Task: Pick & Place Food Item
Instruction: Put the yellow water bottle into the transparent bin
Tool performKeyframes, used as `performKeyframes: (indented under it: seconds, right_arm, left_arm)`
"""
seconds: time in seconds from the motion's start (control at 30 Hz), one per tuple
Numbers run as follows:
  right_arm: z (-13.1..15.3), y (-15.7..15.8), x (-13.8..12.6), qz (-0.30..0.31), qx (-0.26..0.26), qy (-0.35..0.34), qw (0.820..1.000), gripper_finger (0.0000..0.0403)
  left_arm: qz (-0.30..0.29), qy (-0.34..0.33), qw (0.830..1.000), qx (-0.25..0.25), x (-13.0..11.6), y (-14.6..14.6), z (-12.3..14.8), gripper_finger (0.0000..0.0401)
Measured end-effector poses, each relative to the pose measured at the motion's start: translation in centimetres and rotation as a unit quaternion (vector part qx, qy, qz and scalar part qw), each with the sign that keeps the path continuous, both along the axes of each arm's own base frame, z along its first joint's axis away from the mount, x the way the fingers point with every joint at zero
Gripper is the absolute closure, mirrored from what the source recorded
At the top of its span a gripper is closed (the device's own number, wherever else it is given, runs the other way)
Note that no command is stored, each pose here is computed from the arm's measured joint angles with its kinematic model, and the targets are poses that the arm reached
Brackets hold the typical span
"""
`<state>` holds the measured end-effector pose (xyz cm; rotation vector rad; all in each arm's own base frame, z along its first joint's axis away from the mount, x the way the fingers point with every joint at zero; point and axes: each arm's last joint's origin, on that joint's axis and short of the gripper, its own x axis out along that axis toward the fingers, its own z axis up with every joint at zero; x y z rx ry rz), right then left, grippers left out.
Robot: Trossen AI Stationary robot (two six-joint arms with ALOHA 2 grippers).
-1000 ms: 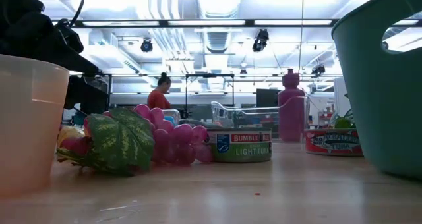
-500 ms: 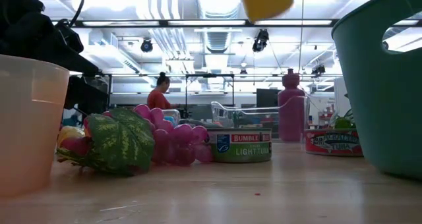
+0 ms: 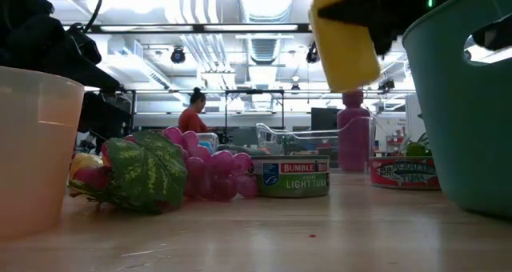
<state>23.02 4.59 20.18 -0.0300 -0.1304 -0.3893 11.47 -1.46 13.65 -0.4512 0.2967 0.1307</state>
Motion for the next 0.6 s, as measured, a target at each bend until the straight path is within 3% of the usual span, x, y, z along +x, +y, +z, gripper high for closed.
performKeyframes:
  seconds: [0.6]
  right_arm:
    - [-6.0, -2.3, -4.4, -0.027, 0.015, 0.018, 0.999, 0.0119]
  left_arm:
    - [0.000, 0.000, 1.000, 0.000, 0.0, 0.0, 0.0, 0.0017]
